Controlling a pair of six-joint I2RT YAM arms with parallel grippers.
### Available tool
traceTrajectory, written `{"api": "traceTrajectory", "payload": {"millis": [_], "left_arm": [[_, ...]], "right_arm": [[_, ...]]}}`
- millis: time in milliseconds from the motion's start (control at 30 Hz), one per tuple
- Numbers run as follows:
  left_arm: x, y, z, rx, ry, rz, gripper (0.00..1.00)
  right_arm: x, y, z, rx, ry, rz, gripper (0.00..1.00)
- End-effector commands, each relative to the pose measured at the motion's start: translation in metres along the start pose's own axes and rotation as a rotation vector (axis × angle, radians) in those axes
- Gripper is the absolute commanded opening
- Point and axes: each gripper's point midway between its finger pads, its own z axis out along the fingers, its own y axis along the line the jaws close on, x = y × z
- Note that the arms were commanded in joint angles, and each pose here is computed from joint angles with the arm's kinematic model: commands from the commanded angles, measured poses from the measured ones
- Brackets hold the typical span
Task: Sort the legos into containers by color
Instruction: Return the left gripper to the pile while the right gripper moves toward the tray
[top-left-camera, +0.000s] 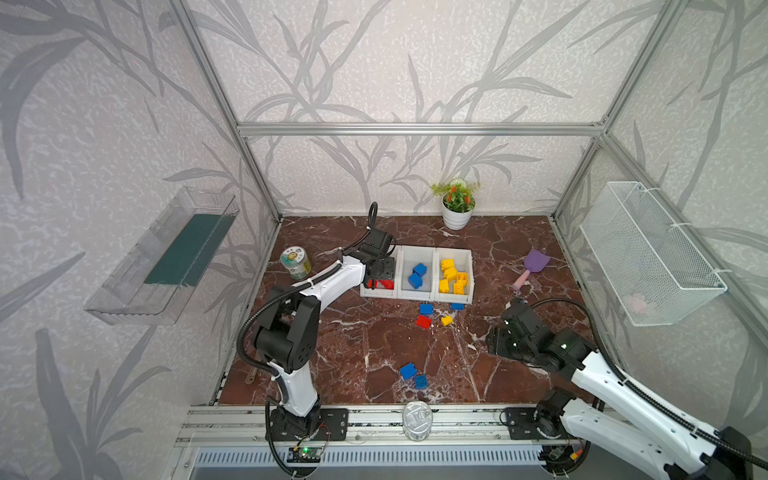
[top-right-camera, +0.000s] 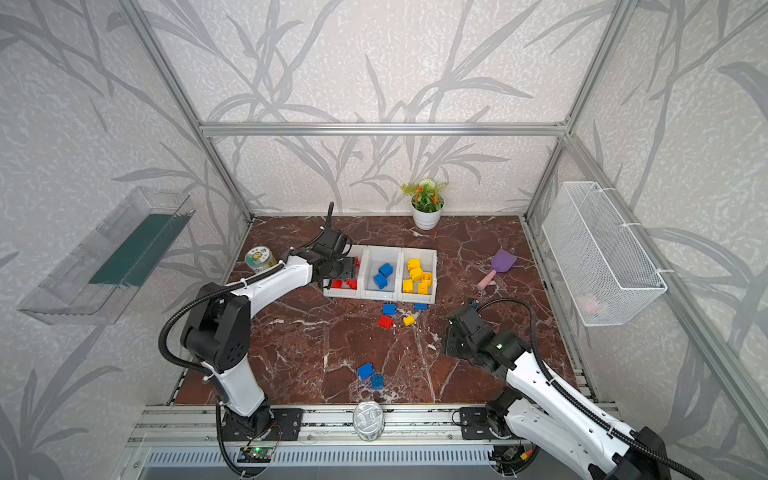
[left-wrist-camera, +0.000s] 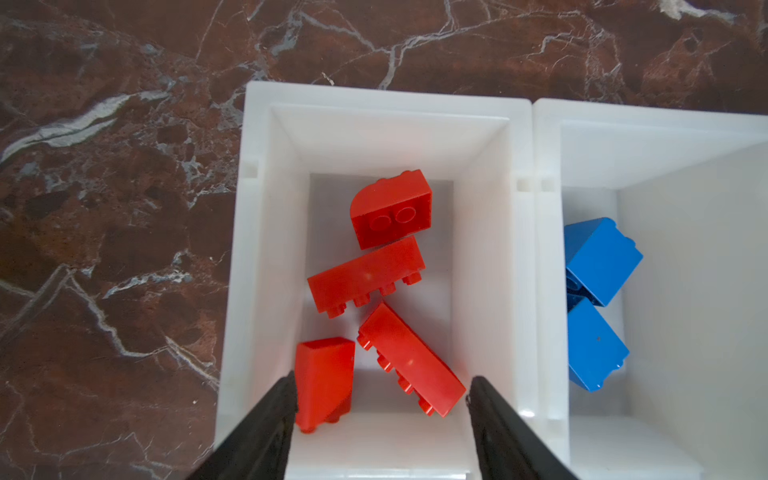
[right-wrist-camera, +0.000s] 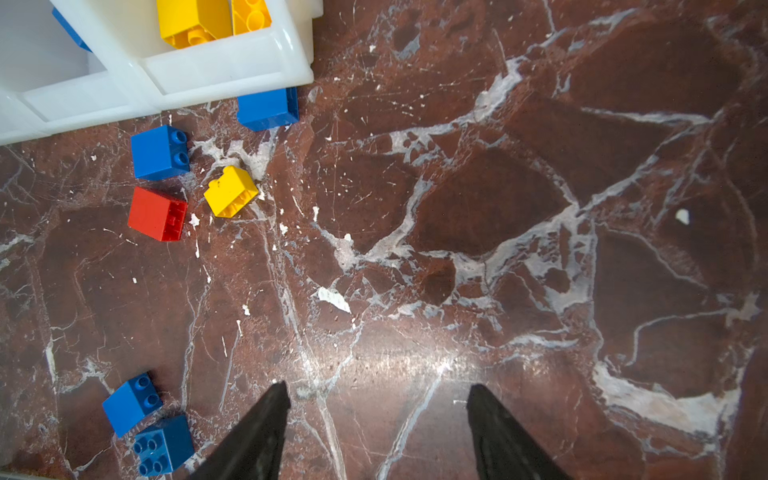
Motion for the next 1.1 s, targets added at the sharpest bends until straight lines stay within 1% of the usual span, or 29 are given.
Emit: {"api": "traceTrajectory", "payload": {"millis": [0, 133, 233, 333, 433, 467, 567, 733, 900, 1067], "left_arm": [[-0.008, 0.007, -0.024, -0.004, -0.047, -0.022, 0.69], [0.003, 0.012, -0.038, 0.013, -0.057, -0.044, 0.69], [0.013, 0.017, -0.051, 0.034, -0.086, -0.073, 0.69], [0.031, 0.022, -0.059, 0.064, -0.108, -0.131, 0.69], [0.055, 0.010, -0.064, 0.190, -0.100, -0.155, 0.69], [0.062, 0.010, -0.065, 0.209, -0.094, -0.167, 0.69], [0.083, 0.020, -0.070, 0.197, -0.086, -0.217, 0.69], [0.108, 0.036, -0.082, 0.193, -0.119, -0.293, 0.69], [0.128, 0.052, -0.088, 0.169, -0.139, -0.340, 0.69], [0.145, 0.059, -0.093, 0.166, -0.131, -0.375, 0.69]], "right_arm": [[0.006, -0.007, 0.001, 0.026, 0.012, 0.002, 0.69], [0.007, -0.007, 0.002, 0.025, 0.014, 0.002, 0.69], [0.007, -0.006, 0.002, 0.027, 0.020, 0.000, 0.69], [0.008, -0.006, 0.002, 0.039, 0.024, -0.010, 0.69], [0.011, -0.006, 0.005, 0.041, 0.027, -0.004, 0.69], [0.012, -0.005, 0.006, 0.037, 0.030, -0.004, 0.69], [0.014, -0.001, 0.011, 0.032, 0.044, -0.014, 0.69], [0.013, 0.015, 0.018, 0.036, 0.065, -0.065, 0.69], [0.013, 0.044, 0.030, 0.028, 0.087, -0.152, 0.69], [0.016, 0.085, 0.046, -0.001, 0.123, -0.254, 0.69]]}}
